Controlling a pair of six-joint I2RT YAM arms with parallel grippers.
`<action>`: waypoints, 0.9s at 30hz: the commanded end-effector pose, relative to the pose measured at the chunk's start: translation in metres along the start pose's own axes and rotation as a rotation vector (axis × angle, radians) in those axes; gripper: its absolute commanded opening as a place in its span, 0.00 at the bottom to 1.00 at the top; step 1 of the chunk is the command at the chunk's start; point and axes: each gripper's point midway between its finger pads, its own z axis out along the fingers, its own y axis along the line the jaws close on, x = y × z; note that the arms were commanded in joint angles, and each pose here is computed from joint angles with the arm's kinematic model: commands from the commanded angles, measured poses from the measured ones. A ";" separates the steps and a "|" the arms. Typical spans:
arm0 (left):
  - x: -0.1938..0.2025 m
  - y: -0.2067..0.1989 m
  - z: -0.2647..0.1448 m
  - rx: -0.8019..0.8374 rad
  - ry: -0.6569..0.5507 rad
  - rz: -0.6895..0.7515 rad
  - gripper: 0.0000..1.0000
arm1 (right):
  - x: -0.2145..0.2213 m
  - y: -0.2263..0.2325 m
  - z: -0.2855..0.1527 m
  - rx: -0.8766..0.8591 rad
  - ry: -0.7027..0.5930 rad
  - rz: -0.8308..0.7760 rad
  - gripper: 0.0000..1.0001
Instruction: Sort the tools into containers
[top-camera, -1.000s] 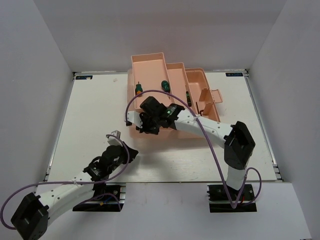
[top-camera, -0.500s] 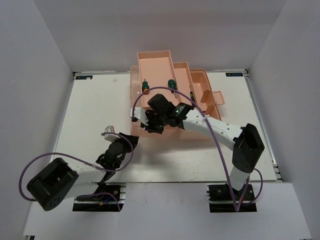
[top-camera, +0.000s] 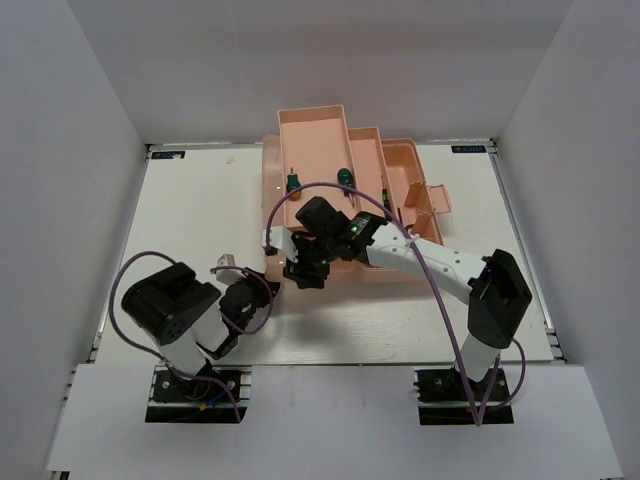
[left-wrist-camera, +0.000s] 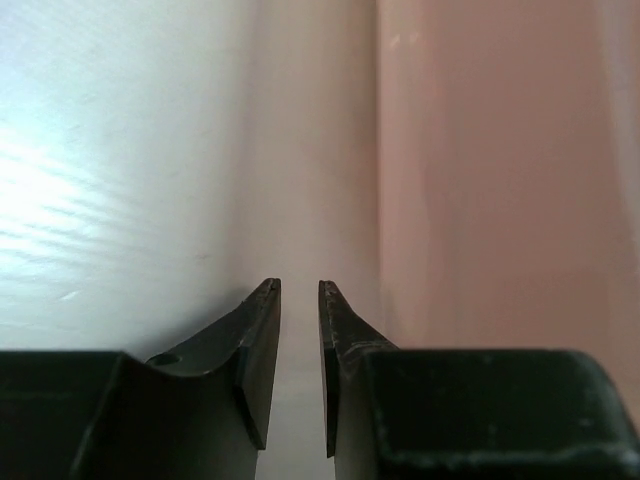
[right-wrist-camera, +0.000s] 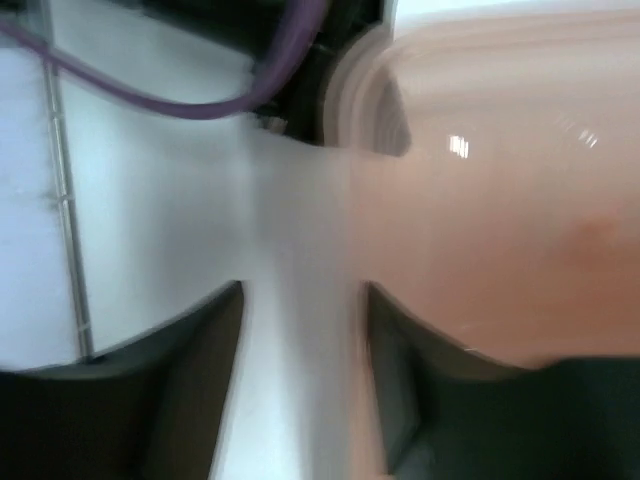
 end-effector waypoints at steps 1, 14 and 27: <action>-0.036 -0.087 -0.010 0.365 -0.108 -0.138 0.33 | -0.033 0.003 -0.025 0.040 -0.104 -0.010 0.61; -0.035 -0.076 0.000 0.332 -0.105 -0.162 0.33 | -0.040 -0.018 -0.043 0.263 -0.068 -0.101 0.83; -0.039 -0.096 0.014 0.383 -0.099 -0.166 0.33 | -0.055 0.026 -0.062 0.048 -0.093 -0.099 0.85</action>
